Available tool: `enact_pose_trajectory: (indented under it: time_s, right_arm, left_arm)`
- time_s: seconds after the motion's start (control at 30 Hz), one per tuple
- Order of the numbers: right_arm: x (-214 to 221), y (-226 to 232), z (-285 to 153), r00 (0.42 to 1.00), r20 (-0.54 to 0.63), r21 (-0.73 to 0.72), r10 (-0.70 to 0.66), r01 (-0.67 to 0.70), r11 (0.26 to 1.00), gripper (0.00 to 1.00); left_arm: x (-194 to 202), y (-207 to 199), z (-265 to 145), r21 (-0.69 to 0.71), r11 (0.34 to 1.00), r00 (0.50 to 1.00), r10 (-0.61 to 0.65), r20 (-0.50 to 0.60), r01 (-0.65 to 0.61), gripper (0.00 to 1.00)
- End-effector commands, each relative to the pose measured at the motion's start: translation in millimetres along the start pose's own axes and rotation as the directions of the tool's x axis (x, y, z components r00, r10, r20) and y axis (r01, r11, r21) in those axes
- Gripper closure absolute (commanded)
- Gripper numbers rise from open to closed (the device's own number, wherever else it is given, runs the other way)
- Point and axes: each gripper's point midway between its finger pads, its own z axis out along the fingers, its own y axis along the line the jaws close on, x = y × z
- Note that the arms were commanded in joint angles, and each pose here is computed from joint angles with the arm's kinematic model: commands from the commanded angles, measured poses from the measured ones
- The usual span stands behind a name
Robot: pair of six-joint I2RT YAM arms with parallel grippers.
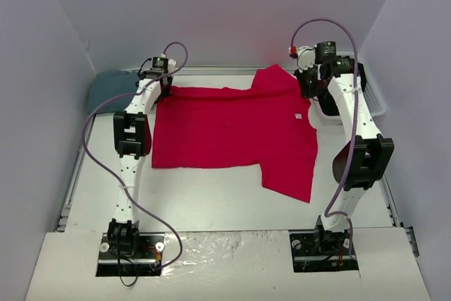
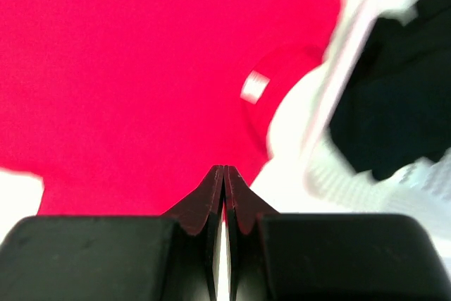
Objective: Fold and stack the t-shirts
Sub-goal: Flatten out the tshirt
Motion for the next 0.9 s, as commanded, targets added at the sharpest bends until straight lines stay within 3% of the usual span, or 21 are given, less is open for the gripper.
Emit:
enact_pose_trajectory:
  time_s: [0.0, 0.5, 0.87]
  right_arm:
    - [47, 31, -5, 0.991, -0.137, -0.119, -0.004, -0.012, 0.993, 1.00]
    - [92, 34, -4, 0.967, -0.256, -0.122, -0.018, -0.013, 0.992, 1.00]
    - [93, 33, 5, 0.961, -0.276, -0.123, -0.024, -0.010, 0.992, 1.00]
  left_arm:
    - [-32, 17, -11, -0.043, 0.999, 0.996, 0.006, 0.088, -0.002, 0.98]
    - [-33, 14, 9, -0.043, 0.999, 0.994, -0.013, 0.105, 0.018, 0.98]
    - [-44, 29, 23, -0.111, 0.993, 0.986, -0.012, 0.165, 0.031, 0.98]
